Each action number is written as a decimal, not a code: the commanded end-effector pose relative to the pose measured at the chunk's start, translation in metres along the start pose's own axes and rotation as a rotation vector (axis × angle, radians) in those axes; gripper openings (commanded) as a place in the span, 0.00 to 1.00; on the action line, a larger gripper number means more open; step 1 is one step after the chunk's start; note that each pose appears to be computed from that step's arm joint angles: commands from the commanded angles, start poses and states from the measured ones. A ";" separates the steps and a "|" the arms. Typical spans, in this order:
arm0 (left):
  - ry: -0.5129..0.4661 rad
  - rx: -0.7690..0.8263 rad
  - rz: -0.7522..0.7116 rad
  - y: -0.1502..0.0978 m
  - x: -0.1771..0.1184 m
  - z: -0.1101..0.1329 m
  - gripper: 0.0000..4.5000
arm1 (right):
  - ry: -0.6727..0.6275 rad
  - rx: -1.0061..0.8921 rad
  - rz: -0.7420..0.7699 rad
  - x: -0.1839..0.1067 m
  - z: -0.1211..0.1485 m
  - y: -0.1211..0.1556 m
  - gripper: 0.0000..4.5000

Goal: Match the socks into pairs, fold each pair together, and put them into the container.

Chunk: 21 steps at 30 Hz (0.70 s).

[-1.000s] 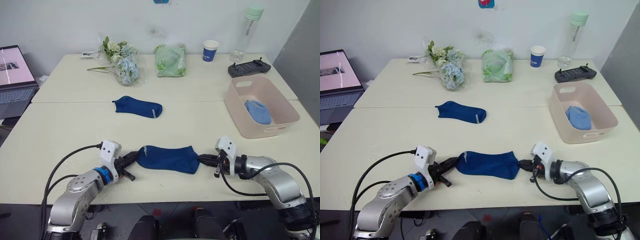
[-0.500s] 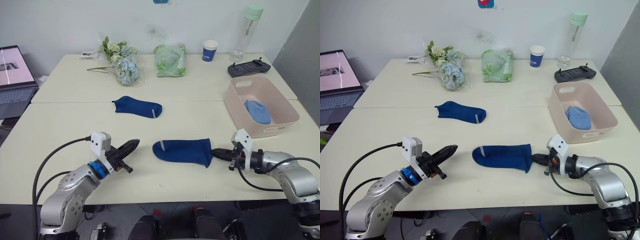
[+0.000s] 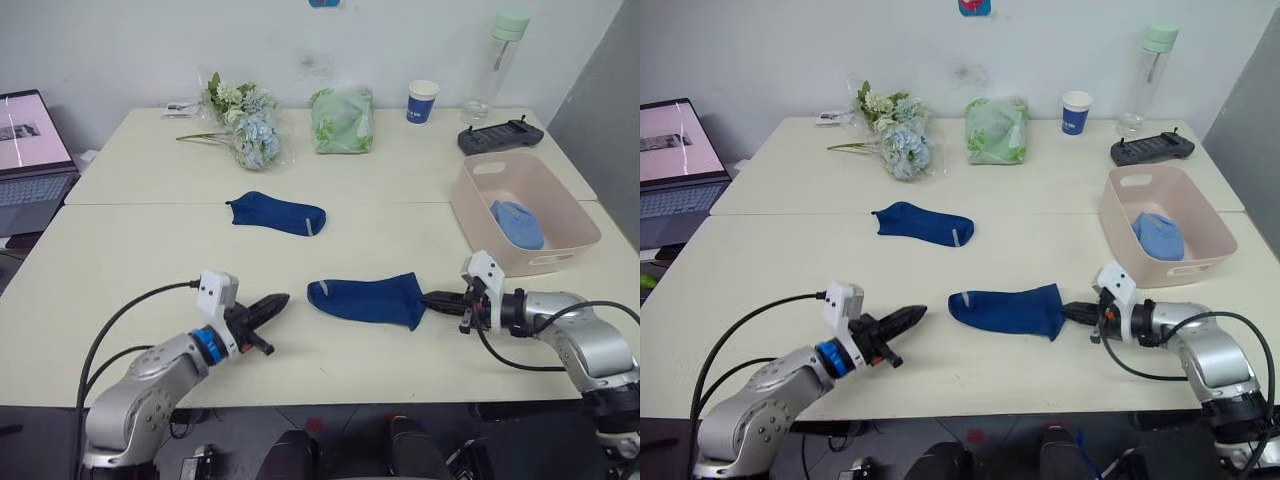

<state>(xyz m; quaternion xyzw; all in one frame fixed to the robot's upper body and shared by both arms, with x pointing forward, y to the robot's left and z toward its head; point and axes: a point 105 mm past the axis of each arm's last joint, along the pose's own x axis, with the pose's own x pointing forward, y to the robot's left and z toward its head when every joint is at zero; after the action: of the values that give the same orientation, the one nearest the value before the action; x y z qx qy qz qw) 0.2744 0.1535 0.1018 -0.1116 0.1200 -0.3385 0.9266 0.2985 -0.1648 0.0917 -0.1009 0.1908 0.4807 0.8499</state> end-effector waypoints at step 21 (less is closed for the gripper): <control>0.211 0.108 0.031 0.003 0.032 -0.024 0.15 | -0.016 -0.039 0.019 0.001 0.012 0.006 0.00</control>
<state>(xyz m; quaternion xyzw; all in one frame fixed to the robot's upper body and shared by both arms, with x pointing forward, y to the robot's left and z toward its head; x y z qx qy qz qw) 0.2945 0.1314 0.0729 -0.0301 0.2013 -0.3368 0.9193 0.2968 -0.1600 0.0920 -0.1047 0.1949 0.4901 0.8431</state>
